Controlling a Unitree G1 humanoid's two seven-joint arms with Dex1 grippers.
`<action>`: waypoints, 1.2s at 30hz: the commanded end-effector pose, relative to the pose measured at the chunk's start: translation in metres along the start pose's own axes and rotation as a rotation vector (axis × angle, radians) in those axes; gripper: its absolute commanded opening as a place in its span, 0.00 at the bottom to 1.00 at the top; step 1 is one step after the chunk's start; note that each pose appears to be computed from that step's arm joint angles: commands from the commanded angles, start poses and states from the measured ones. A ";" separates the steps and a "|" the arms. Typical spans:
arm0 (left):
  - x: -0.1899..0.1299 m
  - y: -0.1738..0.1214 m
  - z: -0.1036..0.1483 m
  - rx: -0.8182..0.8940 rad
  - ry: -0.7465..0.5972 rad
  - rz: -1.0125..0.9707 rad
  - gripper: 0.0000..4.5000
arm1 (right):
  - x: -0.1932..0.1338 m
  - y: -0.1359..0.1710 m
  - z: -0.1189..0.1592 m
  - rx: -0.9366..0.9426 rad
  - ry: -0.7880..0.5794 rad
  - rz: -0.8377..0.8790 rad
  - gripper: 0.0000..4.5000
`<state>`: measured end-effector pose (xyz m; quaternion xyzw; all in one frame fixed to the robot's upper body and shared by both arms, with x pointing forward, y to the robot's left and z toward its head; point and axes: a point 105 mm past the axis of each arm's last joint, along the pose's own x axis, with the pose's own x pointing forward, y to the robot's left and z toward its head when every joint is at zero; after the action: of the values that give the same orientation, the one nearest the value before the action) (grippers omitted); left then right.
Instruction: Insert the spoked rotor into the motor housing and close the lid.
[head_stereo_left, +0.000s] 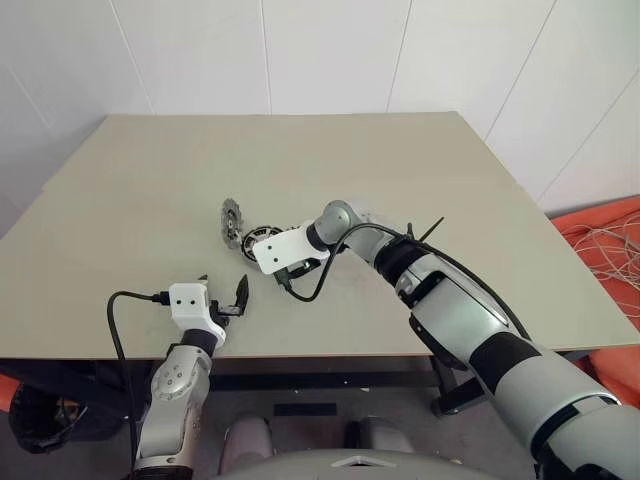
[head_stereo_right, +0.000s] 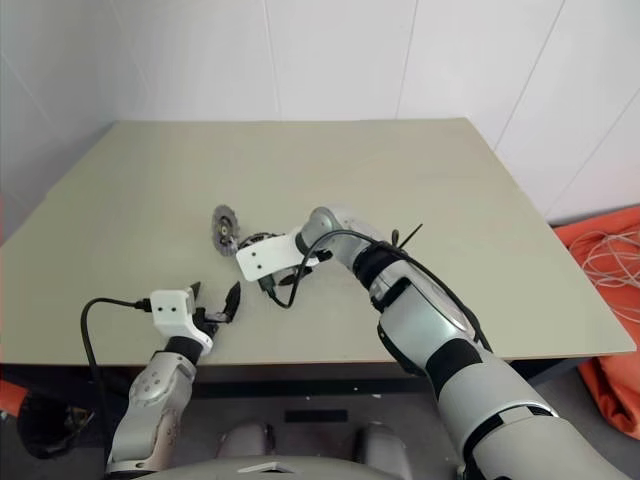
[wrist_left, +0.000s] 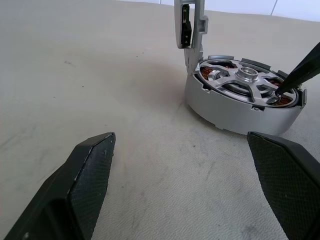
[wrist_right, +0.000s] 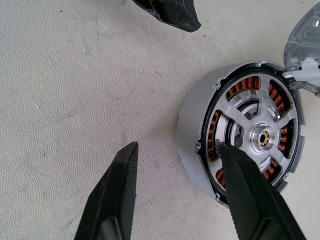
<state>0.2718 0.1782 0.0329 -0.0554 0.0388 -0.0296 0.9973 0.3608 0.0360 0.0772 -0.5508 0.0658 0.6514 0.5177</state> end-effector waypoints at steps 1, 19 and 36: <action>0.002 -0.002 0.013 0.009 -0.058 -0.008 1.00 | -0.010 -0.014 0.006 -0.030 -0.003 -0.041 0.38; 0.003 -0.001 0.013 0.010 -0.058 -0.011 1.00 | -0.018 -0.025 0.011 0.035 -0.067 -0.128 0.00; 0.005 -0.005 0.016 -0.001 -0.051 -0.032 1.00 | -0.080 0.030 -0.009 0.351 -0.092 -0.067 0.00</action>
<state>0.2735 0.1766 0.0329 -0.0563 0.0402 -0.0364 0.9969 0.3334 -0.0394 0.0882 -0.4371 0.1822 0.6389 0.6062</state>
